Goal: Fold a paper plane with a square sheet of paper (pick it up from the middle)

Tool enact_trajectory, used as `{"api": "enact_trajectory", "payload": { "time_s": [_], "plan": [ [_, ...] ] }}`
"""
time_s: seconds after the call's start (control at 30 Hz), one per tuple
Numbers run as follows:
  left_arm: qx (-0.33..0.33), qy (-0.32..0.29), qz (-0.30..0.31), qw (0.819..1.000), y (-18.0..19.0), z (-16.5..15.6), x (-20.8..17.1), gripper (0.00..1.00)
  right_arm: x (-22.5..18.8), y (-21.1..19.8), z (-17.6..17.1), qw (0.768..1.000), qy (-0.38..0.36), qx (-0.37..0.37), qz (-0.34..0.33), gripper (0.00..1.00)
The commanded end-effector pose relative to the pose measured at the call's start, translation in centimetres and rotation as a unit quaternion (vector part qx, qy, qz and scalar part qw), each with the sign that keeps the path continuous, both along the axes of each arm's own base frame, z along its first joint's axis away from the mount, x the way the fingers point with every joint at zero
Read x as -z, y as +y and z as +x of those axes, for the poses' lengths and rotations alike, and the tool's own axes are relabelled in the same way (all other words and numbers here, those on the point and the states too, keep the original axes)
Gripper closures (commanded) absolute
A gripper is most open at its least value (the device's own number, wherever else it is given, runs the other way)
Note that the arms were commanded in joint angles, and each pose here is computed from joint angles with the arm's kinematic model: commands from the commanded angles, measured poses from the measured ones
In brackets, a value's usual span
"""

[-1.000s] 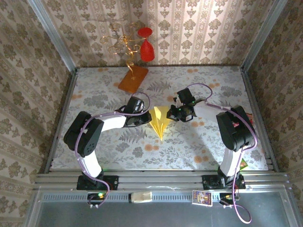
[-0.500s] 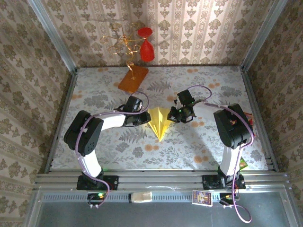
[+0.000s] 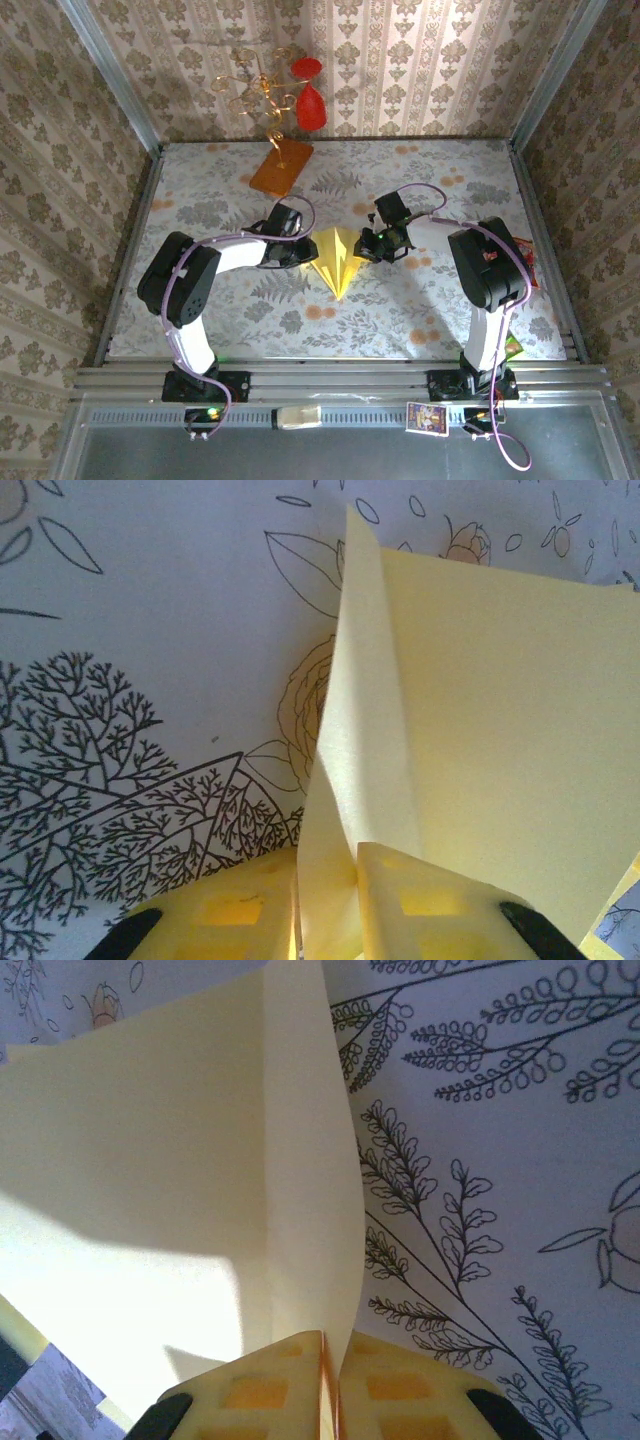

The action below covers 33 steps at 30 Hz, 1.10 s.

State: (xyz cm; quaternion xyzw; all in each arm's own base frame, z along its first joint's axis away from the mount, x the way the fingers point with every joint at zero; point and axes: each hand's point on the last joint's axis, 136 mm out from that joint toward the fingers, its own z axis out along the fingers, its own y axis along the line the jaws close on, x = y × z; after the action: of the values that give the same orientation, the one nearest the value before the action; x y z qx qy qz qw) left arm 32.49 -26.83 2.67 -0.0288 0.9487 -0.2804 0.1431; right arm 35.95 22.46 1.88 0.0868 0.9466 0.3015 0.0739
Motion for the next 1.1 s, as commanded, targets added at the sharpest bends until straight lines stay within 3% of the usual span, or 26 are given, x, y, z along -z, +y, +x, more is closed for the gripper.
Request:
{"api": "enact_trajectory", "payload": {
  "time_s": [0.0, 0.27, 0.5, 0.7, 1.07],
  "plan": [
    [0.006, 0.003, 0.02, 1.0, 0.4, 0.4, 0.4, 0.77, 1.0, -0.2, -0.8, 1.0, 0.024, 0.0, 0.001, 0.86],
    [0.019, -0.034, 0.005, 0.999, 0.3, 0.7, -4.8, 0.68, 0.0, 0.3, -0.6, 1.0, 0.017, 0.003, 0.02, 0.87],
    [0.041, -0.058, 0.023, 0.997, -1.1, -1.2, -7.5, 0.64, -1.0, 0.6, -0.6, 0.999, 0.014, 0.005, 0.033, 0.88],
    [0.08, -0.052, 0.011, 0.995, -4.6, -3.5, -7.2, 0.65, -1.2, 0.7, -0.5, 0.999, 0.013, 0.006, 0.035, 0.89],
    [0.1, -0.016, 0.057, 0.993, -5.8, -4.7, -3.4, 0.56, -0.9, 0.8, -0.5, 0.999, 0.017, 0.005, 0.035, 0.9]
  ]
}}
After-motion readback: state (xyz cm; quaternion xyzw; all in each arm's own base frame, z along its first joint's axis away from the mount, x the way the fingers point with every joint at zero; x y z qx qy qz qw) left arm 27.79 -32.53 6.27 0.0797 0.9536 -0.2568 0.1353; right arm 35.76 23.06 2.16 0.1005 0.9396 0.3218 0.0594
